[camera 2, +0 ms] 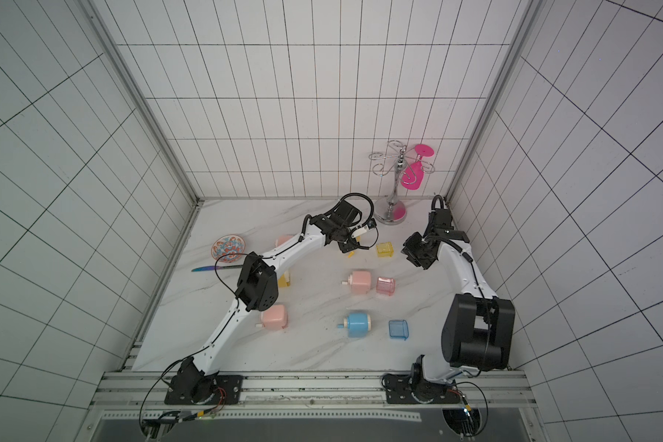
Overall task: Put the tray back into the pencil sharpener
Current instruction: Adjust the pencil sharpener at the center of the board.
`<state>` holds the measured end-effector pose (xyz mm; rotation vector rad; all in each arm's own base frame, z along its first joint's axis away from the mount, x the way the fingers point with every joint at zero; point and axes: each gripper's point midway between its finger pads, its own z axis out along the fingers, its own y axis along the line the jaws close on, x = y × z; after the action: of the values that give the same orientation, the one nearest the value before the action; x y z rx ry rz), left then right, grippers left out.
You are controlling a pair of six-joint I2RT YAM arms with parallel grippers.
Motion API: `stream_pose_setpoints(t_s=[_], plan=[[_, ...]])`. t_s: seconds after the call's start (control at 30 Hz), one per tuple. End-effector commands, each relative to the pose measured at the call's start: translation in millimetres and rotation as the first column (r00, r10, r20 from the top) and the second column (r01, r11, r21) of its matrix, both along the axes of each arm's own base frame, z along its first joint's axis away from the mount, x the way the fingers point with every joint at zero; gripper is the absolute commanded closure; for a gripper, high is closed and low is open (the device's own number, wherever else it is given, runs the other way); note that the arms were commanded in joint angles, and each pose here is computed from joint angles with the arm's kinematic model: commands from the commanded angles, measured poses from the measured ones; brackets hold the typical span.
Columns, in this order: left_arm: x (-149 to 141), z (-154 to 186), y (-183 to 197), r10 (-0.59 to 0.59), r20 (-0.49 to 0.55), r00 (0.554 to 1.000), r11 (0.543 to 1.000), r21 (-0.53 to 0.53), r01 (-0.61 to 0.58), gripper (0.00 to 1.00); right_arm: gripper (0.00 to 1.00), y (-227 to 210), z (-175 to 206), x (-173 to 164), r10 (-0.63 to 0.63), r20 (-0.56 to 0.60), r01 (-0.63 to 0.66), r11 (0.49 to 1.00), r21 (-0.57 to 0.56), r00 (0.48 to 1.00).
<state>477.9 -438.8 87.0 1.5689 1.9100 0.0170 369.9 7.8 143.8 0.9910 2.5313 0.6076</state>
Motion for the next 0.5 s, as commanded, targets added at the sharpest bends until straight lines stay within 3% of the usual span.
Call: stream_pose_setpoints(t_s=[0.0, 0.17, 0.47], plan=[[-0.4, 5.2, 0.3, -0.043, 0.029, 0.999, 0.999, 0.025, 0.043, 0.29, 0.69, -1.7, -8.7, -3.5, -0.002, -0.018, 0.003, 1.0, 0.015, 1.0], [0.5, 0.4, -1.6, -0.035, 0.024, 0.999, 0.999, 0.018, 0.035, 0.47, 0.69, -2.8, -8.3, -2.9, -0.005, -0.015, 0.005, 1.0, 0.014, 1.0], [-0.1, 2.6, -5.2, -0.038, 0.024, 0.999, 0.999, -0.001, 0.038, 0.5, 0.69, -4.3, -12.3, -2.7, -0.009, -0.02, 0.009, 1.0, 0.022, 1.0]])
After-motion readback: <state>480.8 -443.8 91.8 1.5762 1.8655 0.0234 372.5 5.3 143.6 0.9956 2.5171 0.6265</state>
